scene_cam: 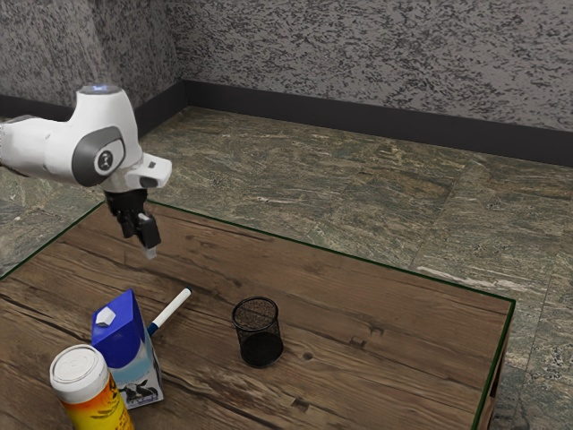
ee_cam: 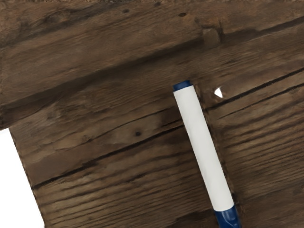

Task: Put the marker into the pen holder.

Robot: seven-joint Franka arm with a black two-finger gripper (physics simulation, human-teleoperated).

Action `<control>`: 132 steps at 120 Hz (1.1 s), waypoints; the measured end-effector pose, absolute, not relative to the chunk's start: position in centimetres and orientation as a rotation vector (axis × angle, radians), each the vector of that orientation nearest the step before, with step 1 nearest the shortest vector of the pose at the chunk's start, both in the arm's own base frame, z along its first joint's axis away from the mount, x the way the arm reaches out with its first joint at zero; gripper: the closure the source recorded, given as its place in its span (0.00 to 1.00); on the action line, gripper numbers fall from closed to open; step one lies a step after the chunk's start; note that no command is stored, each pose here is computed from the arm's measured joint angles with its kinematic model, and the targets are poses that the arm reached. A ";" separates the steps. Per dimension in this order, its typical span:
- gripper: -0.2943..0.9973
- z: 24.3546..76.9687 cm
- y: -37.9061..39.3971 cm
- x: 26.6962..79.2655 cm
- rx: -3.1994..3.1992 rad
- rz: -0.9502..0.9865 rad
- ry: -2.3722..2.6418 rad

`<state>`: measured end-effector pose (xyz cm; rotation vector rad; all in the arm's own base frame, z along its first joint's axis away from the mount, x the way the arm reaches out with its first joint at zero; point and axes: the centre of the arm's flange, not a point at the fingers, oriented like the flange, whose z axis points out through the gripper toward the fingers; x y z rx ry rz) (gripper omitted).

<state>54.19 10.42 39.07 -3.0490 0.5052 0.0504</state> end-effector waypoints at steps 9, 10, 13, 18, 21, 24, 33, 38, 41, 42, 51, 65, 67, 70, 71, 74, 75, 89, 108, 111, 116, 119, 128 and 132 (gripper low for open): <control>0.23 38.0 7.7 55.0 -3.049 -0.004 0.530; 0.23 37.8 7.3 55.1 -3.049 -0.007 0.536; 0.25 37.4 6.1 55.3 -3.049 -0.017 0.551; 0.32 36.7 5.0 55.4 -3.054 -0.025 0.553; 0.37 36.3 4.9 55.3 -3.060 -0.027 0.538; 0.41 35.9 5.2 55.1 -3.066 -0.028 0.513; 0.49 34.5 6.9 54.3 -3.086 -0.012 0.423; 0.52 33.6 7.7 53.7 -3.096 0.000 0.379; 0.53 33.1 7.9 53.4 -3.100 0.004 0.357; 0.54 32.9 8.0 53.4 -3.101 0.007 0.351; 0.59 31.9 8.1 53.3 -3.105 0.009 0.312; 0.66 29.9 7.6 53.8 -3.120 0.024 0.260; 0.67 29.7 7.5 53.9 -3.123 0.026 0.251; 0.68 29.2 7.4 54.0 -3.127 0.031 0.238; 0.68 29.1 7.4 54.1 -3.128 0.031 0.233; 0.69 28.8 7.4 54.3 -3.130 0.032 0.222; 0.69 28.6 7.3 54.4 -3.130 0.033 0.219; 0.70 27.6 7.0 55.1 -3.133 0.036 0.185; 0.67 27.9 7.5 56.0 -3.126 0.003 0.146; 0.67 27.9 7.5 56.2 -3.124 0.000 0.143; 0.66 27.7 7.6 56.4 -3.123 0.001 0.137; 0.66 27.4 7.6 56.5 -3.122 0.006 0.133; 0.65 26.7 7.8 56.5 -3.121 0.022 0.120; 0.65 26.4 7.7 56.5 -3.121 0.029 0.116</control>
